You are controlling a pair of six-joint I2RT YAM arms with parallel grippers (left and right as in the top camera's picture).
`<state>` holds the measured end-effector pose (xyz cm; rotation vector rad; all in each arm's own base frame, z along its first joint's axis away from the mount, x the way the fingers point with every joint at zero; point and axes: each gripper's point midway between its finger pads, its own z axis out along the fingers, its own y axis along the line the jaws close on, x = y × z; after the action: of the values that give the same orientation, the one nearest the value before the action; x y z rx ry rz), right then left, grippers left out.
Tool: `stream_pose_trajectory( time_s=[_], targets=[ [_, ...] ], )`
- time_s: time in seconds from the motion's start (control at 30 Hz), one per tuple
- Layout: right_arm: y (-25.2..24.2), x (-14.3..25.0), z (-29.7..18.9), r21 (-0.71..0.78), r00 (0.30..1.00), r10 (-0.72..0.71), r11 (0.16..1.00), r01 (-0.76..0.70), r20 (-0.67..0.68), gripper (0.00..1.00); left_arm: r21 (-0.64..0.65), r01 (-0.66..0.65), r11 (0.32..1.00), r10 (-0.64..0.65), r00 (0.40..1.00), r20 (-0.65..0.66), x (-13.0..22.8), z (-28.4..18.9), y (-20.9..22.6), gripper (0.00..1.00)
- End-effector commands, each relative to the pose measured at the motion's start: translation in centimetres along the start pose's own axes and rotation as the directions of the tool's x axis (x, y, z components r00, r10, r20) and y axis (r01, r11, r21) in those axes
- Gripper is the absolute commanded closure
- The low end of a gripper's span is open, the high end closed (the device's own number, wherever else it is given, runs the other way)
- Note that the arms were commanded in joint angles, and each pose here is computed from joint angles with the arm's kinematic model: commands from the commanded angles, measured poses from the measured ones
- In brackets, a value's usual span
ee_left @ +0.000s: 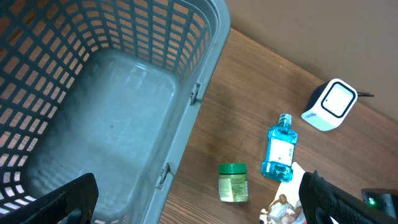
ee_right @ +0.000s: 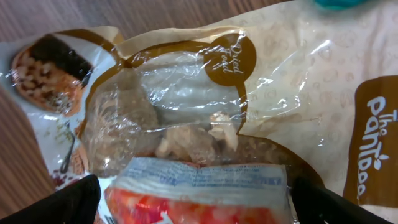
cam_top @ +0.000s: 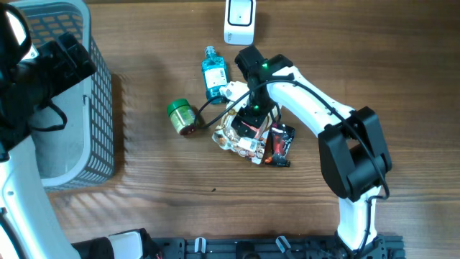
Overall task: Scan the item barcode
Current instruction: 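Lift the red packet off the pile with the right gripper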
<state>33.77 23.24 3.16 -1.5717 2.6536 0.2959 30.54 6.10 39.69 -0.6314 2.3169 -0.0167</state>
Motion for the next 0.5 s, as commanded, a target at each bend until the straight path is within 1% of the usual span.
stream_pose_trajectory(
  time_s=[0.0, 0.03, 0.1, 0.23, 0.43, 0.47],
  targets=[
    [-0.55, 4.26, 4.72, 0.005, 0.982, 0.049, 0.999, -0.049, -0.18, 0.0, 0.001, 0.008, 1.0, -0.008, 1.0, 0.004, -0.26, 0.03, 0.08, 0.0],
    [-0.58, 4.28, 4.72, 0.006, 0.982, 0.049, 0.999, -0.049, -0.181, 0.01, 0.001, 0.008, 1.0, -0.008, 1.0, 0.004, -0.25, 0.03, 0.08, 0.0],
    [-0.97, 4.54, 4.66, 0.03, 0.98, 0.051, 0.998, -0.046, -0.195, 0.07, 0.001, 0.008, 1.0, -0.008, 1.0, 0.004, -0.26, 0.03, 0.08, 0.0],
    [-1.22, 4.64, 4.63, 0.049, 0.977, 0.076, 0.997, -0.068, -0.2, 0.08, 0.001, 0.008, 1.0, -0.008, 1.0, 0.004, -0.25, 0.03, 0.08, 0.0],
    [-1.35, 4.43, 4.67, 0.058, 0.977, 0.097, 0.994, -0.088, -0.19, 0.25, 0.001, 0.007, 1.0, -0.007, 1.0, 0.004, -0.26, 0.03, 0.08, 0.0],
    [-1.34, 4.42, 4.67, 0.058, 0.977, 0.1, 0.994, -0.091, -0.189, 0.29, 0.001, 0.008, 1.0, -0.008, 1.0, 0.004, -0.26, 0.03, 0.08, 0.0]
  ],
)
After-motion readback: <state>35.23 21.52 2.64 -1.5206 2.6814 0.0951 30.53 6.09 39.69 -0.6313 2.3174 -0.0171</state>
